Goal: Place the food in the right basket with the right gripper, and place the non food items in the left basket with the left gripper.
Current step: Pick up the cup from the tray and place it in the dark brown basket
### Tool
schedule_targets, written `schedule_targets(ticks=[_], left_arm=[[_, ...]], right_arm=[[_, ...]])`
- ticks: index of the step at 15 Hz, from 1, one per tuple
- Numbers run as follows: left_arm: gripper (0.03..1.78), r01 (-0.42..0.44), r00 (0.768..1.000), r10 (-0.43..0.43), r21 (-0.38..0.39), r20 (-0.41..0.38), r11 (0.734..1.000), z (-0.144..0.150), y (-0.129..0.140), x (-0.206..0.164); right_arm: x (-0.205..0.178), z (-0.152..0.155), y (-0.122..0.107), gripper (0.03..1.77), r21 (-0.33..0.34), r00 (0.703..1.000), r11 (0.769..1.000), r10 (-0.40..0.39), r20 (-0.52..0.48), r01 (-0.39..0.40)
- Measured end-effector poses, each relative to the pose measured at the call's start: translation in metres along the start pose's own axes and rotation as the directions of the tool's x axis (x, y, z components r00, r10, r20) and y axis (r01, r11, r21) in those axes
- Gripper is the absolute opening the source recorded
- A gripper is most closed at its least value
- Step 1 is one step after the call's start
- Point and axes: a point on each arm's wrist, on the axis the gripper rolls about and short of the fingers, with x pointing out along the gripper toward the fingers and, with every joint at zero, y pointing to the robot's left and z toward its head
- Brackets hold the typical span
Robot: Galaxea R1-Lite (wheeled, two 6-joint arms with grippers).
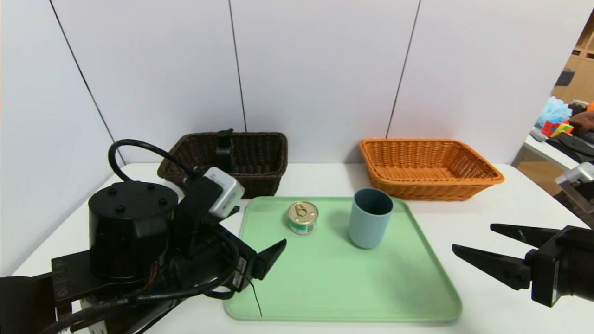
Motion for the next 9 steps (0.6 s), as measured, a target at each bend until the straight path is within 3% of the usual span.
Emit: schedule_targets(ticks=[6,9], left_arm=[[1.69,0.117,0.993,-0.118,0.031,0.025,0.993,0.018,-0.034,0.036],[1.69,0.219,0.975,-0.222,0.068,0.035,0.973,0.024,-0.049,0.054]], right_arm=[[0.003,-0.001,-0.001,1.7,0.005,1.0,1.0,-0.009,-0.013,0.009],[0.003,-0.003,-0.003,1.7,0.014,0.999,1.0,-0.024,-0.021,0.024]])
